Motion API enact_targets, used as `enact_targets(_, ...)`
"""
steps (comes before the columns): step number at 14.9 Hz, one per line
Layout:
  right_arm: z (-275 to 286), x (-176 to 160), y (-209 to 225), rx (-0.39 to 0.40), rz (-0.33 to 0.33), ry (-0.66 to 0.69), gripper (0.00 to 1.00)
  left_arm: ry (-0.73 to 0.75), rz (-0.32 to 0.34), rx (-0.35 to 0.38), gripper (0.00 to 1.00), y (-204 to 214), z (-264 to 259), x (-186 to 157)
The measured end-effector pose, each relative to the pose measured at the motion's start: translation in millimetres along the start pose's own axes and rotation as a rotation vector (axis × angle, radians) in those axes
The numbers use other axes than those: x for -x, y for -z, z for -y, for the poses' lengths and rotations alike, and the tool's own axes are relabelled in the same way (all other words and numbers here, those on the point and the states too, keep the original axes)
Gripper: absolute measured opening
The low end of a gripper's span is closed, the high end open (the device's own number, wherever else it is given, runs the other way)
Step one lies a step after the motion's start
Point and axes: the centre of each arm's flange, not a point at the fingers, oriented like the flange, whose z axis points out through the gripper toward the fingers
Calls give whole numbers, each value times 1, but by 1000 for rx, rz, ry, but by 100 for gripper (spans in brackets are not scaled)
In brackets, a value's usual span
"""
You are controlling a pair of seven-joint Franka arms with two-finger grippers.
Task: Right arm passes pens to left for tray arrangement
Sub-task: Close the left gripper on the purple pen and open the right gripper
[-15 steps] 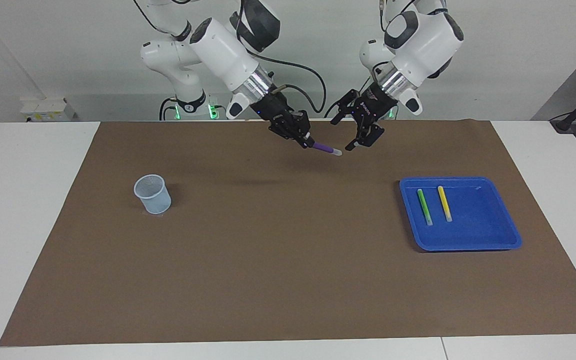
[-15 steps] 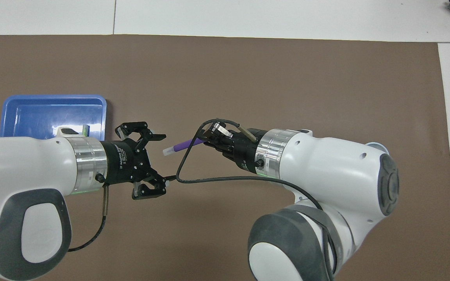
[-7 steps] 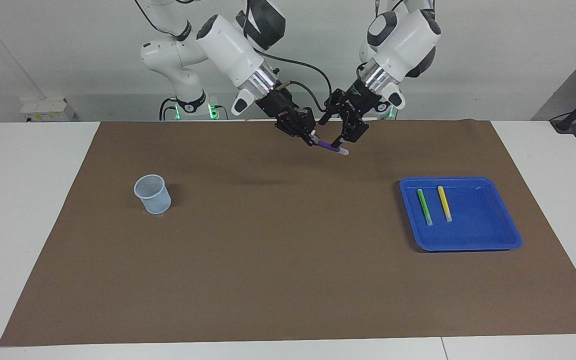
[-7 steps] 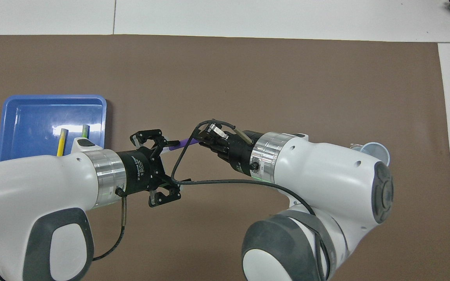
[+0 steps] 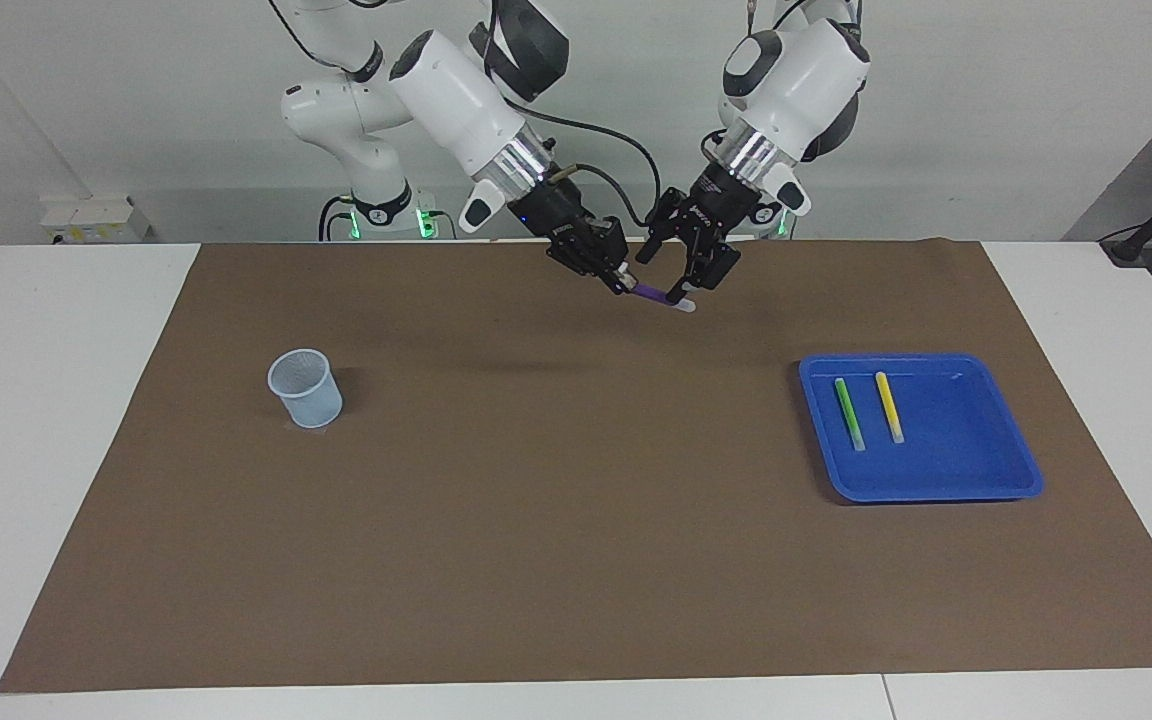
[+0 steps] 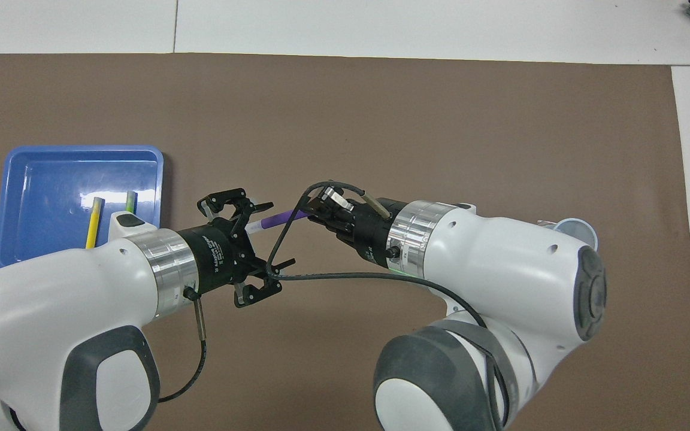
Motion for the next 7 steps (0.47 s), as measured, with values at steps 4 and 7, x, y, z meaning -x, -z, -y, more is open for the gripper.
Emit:
enact_targets(4, -2, 4, -4, 27, 30, 10, 19, -8, 14, 44, 90, -10, 0, 2)
enact_targets(7, -2, 11, -6, 62, 75, 16, 19, -28, 11, 32, 90, -26, 6, 2)
